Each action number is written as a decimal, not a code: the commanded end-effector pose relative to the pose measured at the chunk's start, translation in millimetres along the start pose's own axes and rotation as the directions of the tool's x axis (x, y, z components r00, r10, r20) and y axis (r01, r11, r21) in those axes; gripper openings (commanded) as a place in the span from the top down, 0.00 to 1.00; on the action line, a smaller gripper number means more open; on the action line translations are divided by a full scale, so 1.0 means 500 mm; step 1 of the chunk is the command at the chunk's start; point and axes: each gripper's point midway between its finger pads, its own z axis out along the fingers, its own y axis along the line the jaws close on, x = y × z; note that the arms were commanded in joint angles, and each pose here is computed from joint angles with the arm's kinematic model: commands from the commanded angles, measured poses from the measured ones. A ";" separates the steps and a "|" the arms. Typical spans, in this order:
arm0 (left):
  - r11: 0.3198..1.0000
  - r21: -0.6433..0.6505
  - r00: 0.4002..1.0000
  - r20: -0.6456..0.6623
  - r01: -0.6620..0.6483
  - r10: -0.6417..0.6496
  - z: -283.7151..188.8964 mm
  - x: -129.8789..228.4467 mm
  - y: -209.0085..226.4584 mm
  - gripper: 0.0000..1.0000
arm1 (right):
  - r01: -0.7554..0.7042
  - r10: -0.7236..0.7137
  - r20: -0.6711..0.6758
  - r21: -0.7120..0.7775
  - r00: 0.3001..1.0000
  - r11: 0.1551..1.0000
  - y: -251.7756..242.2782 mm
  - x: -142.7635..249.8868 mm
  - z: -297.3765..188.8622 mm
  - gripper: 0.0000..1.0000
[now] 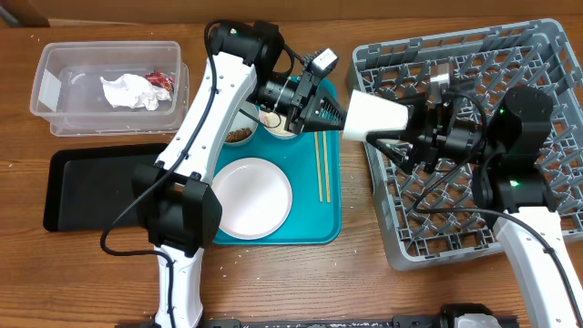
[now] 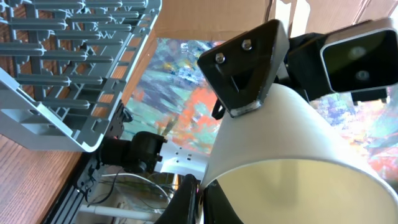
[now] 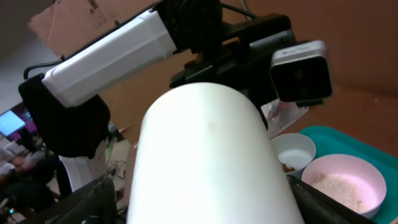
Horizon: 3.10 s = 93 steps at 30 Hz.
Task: Sort waste into correct bins and load items into the dishwasher
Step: 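Pass the paper cup from left gripper to right gripper, then place the paper cup upside down in the dish rack with right gripper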
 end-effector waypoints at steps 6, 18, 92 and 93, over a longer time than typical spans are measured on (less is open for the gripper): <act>0.999 -0.036 1.000 0.000 -0.002 0.002 -0.004 0.001 0.008 0.96 | 0.081 -0.083 -0.013 -0.117 0.996 0.990 0.060 -0.012 0.007 0.14; 0.999 -0.032 1.000 0.001 -0.002 0.002 -0.004 0.001 0.006 0.96 | 0.076 -0.079 -0.015 -0.117 0.997 0.990 0.060 -0.011 0.007 0.62; 0.284 -0.902 0.854 0.410 0.326 0.322 -0.445 -0.120 0.140 0.63 | -0.115 0.873 0.107 0.992 0.476 -0.060 -0.098 0.389 -0.295 0.16; 0.284 -0.902 0.852 0.410 0.326 0.324 -0.445 -0.119 0.137 0.63 | -0.121 0.867 0.108 0.991 0.487 -0.056 -0.100 0.379 -0.293 0.16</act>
